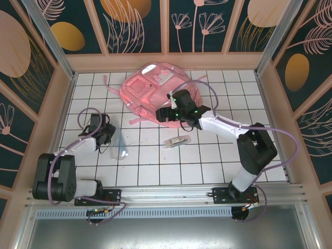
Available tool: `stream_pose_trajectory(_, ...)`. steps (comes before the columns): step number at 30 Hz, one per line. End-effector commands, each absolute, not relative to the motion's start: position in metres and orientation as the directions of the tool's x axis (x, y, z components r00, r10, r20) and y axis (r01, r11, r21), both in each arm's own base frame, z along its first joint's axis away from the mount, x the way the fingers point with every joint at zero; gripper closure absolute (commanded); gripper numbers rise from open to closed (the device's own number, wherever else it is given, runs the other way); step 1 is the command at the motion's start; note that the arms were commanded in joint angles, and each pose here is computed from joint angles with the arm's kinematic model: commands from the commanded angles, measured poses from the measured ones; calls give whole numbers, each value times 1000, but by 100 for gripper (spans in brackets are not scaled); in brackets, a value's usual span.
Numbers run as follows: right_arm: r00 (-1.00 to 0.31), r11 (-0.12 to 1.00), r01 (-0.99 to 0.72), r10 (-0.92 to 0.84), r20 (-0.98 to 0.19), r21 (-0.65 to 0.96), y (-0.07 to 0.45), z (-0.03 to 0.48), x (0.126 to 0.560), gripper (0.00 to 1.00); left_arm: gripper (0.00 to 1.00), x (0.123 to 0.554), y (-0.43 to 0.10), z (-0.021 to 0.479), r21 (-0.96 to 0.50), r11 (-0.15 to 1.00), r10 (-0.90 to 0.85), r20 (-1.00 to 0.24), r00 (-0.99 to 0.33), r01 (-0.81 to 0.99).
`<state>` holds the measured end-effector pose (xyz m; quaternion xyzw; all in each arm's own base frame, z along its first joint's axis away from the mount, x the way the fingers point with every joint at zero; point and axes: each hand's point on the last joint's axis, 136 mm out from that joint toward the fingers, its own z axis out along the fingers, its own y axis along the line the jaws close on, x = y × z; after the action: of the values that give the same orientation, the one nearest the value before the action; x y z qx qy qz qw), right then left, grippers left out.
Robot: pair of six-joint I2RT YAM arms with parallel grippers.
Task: Pack books, pencil case, and school supplies into a backpack
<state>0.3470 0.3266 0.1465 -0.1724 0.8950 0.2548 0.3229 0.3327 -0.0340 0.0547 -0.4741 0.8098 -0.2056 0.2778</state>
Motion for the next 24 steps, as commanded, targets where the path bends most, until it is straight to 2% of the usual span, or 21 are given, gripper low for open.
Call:
stream_pose_trajectory(1,-711,768,-535,-184,-679,352,352,154,342,10,77,362,-59,106,-756,416,-886,-213,-411,-505)
stream_pose_trajectory(7,-717,686,-589,-201,-667,426,380,151,331,10,77,367,-63,140,-817,387,-897,-226,-380,-427)
stream_pose_trajectory(13,-725,673,-597,-220,-652,437,403,137,339,11,79,363,-63,121,-811,380,-901,-216,-376,-445)
stream_pose_trajectory(15,-734,676,-595,-236,-637,435,413,130,341,12,69,364,-61,113,-792,408,-892,-240,-382,-455)
stream_pose_trajectory(17,-738,699,-583,-244,-629,413,423,123,345,12,47,366,-55,100,-733,465,-872,-280,-402,-496)
stream_pose_trajectory(19,-743,715,-578,-260,-617,394,433,115,344,14,36,370,-49,93,-681,515,-850,-323,-417,-521)
stream_pose_trajectory(21,-754,732,-572,-292,-588,370,443,100,339,18,31,374,-42,89,-647,539,-839,-354,-414,-540)
stream_pose_trajectory(24,-773,760,-559,-333,-539,331,452,79,330,22,30,382,-36,85,-625,568,-822,-392,-414,-535)
